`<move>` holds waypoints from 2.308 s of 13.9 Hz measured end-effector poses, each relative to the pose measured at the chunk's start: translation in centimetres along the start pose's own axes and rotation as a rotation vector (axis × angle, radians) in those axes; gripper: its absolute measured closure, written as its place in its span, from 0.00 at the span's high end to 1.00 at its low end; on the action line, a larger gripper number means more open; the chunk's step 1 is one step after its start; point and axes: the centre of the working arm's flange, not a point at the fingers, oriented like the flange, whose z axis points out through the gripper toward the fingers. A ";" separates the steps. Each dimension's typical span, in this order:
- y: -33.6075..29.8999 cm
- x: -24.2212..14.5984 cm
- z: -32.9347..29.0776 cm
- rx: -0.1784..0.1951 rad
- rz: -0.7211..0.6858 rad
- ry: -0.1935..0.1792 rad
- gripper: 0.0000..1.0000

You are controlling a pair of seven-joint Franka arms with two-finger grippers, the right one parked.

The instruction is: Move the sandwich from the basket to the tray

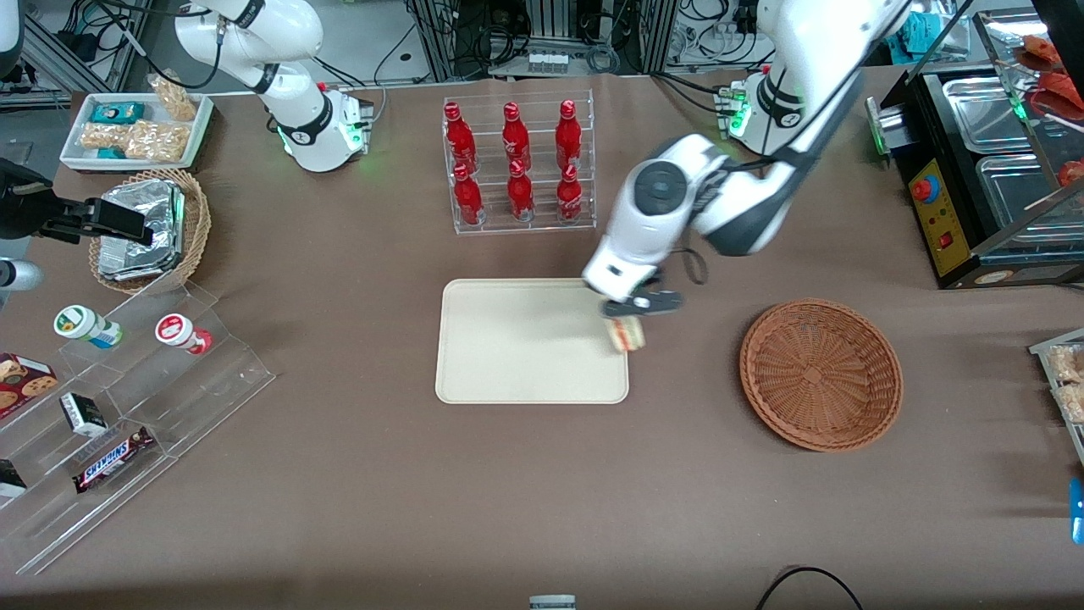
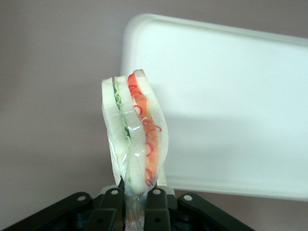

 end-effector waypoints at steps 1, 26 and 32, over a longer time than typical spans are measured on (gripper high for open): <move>2.1 -0.5 0.6 -0.014 0.033 -0.003 0.17; 5.9 2.1 0.5 0.017 0.022 -0.041 1.00; -1.4 4.8 -8.6 0.166 -0.091 -0.019 1.00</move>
